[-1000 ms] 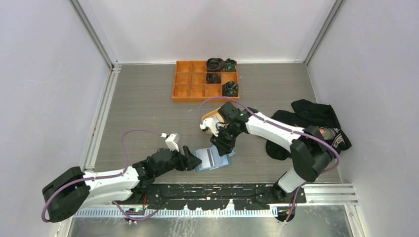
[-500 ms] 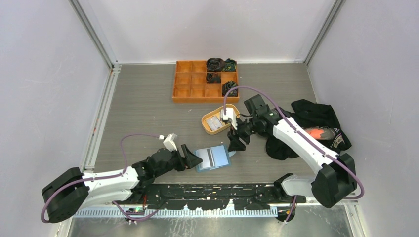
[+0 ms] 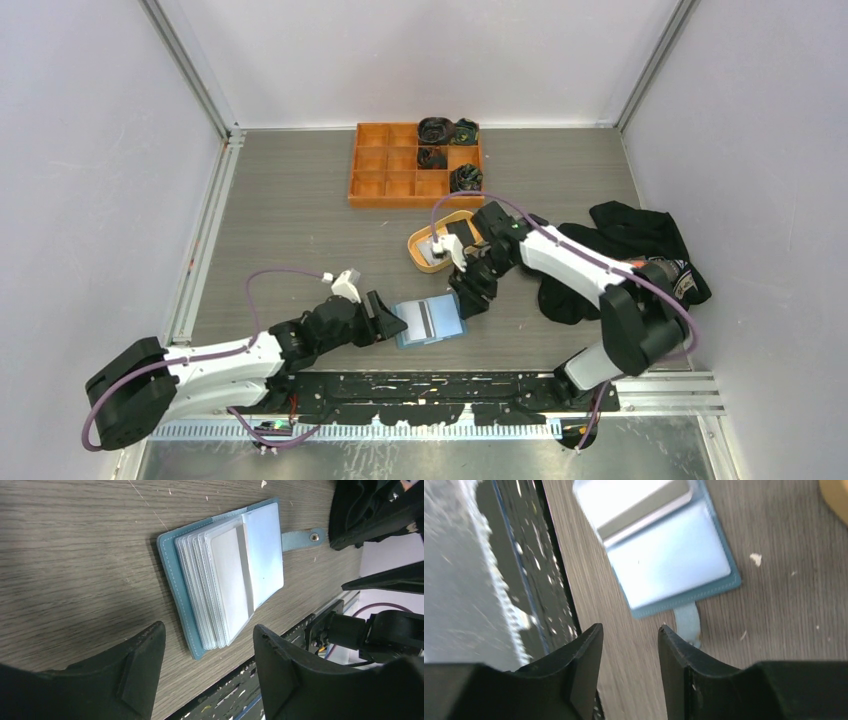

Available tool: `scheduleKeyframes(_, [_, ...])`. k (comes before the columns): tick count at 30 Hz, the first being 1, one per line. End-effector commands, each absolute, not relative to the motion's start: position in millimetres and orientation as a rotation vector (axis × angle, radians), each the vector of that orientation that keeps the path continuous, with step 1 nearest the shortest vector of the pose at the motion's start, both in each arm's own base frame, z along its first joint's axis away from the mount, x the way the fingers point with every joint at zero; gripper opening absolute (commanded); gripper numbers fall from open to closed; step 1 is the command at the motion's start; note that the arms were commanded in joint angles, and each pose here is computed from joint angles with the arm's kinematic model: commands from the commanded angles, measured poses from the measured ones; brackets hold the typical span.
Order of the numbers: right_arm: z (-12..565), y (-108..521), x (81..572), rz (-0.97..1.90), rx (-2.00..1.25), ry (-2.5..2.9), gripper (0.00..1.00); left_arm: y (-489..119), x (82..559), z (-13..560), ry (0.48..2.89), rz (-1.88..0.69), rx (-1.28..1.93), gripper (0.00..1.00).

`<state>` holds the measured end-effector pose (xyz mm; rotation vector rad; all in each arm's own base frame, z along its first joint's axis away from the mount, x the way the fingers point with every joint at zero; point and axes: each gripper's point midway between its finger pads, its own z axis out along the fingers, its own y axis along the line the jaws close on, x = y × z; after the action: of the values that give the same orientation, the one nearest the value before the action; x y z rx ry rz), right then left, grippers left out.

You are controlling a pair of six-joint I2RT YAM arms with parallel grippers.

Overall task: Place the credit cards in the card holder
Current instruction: Close the card holder at the center of the board.

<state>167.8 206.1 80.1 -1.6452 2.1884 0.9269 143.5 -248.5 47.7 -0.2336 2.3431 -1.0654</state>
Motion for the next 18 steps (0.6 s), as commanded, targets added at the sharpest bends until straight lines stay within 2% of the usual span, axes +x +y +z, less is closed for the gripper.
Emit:
scheduleKeyframes(1, [107,249,180,1.175,-1.261,2.409,0.51,-250,155,55,2.339,-0.992,-0.203,0.64])
scheduleKeyframes(4, [88,253,183,1.186,-1.078,2.558,0.54,-250,155,49,2.364,-0.965,-0.197,0.64])
scheduleKeyframes(12, [65,248,197,1.062,-0.812,2.747,0.55,-259,156,41,2.387,-0.966,-0.182,0.63])
scheduleKeyframes(18, [48,243,194,1.019,-0.765,2.859,0.51,-265,156,39,2.399,-0.986,-0.173,0.62])
